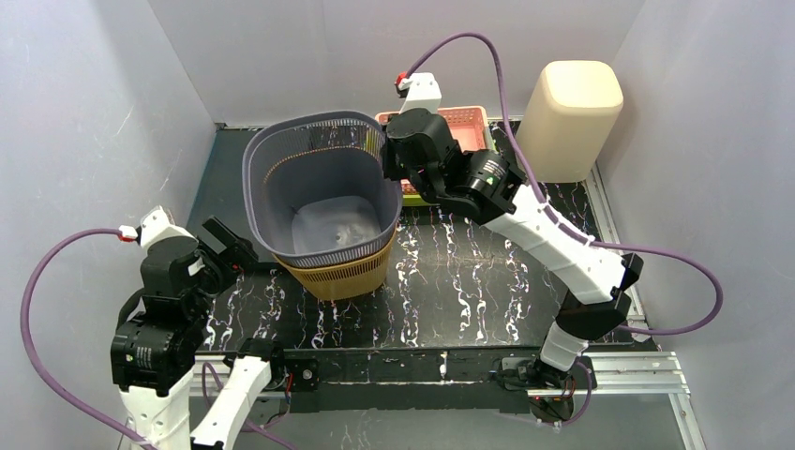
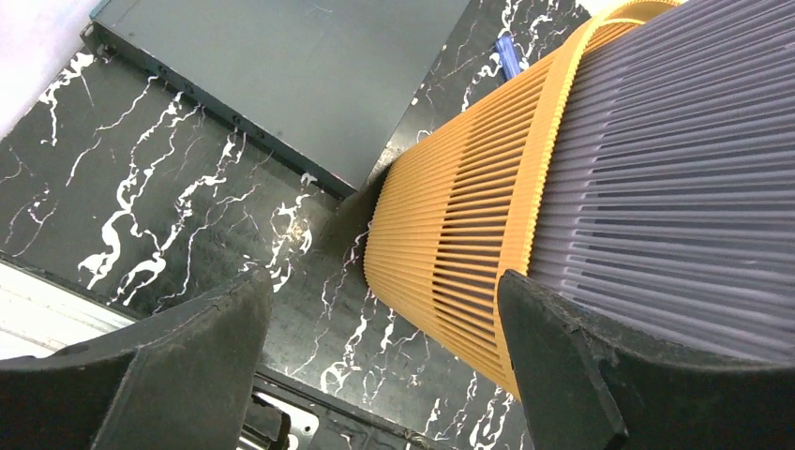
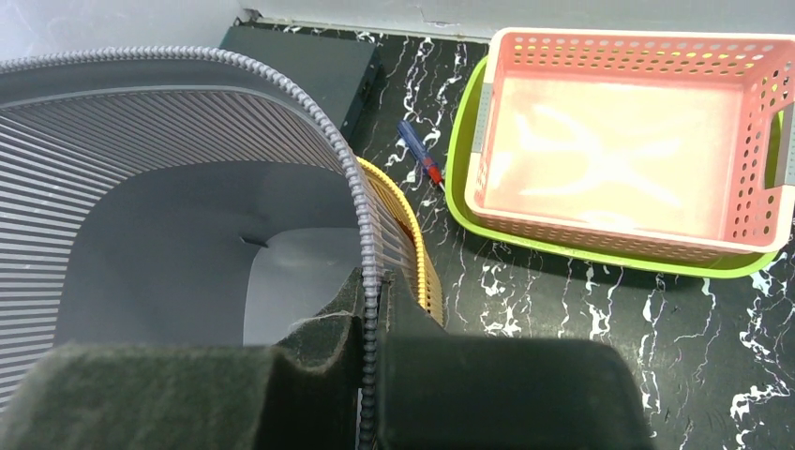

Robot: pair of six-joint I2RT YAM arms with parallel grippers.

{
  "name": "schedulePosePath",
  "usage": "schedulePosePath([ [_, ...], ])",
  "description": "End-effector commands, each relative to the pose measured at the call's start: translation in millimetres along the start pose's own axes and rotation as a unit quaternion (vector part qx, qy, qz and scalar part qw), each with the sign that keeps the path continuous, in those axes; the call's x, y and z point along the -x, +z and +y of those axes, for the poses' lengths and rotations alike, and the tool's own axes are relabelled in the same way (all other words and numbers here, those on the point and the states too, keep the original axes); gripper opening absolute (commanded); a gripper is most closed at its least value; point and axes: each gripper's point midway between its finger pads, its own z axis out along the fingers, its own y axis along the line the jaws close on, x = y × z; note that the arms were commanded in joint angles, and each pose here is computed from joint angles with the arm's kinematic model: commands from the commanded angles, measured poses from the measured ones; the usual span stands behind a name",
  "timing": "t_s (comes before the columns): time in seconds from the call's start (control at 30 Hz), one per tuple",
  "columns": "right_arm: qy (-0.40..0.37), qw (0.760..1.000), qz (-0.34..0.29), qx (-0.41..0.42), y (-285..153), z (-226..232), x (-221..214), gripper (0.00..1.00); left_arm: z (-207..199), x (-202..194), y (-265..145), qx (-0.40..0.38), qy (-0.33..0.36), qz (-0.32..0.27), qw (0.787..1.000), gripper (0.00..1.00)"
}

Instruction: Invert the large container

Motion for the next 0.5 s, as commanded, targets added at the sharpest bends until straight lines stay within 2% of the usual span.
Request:
schedulePosePath([
  [0.0, 0.165, 0.967, -0.181, 0.075, -70, 6, 133, 0.01, 0, -5, -4, -0.012, -0.02, 0.0, 1.0, 0.86],
  [0.2, 0.168, 0.96, -0.194, 0.111, -92, 7, 146, 0.01, -1, -15, -4, -0.024, -0.028, 0.009, 0.999, 0.86],
  [0.33, 0.175, 0.946, -0.223, 0.157, -117, 9, 163, 0.01, -8, -21, -2, -0.045, -0.031, 0.02, 0.998, 0.87],
  [0.47, 0.169, 0.941, -0.248, 0.155, -134, -2, 177, 0.01, -14, -27, 2, -0.056, -0.031, 0.035, 0.997, 0.87],
])
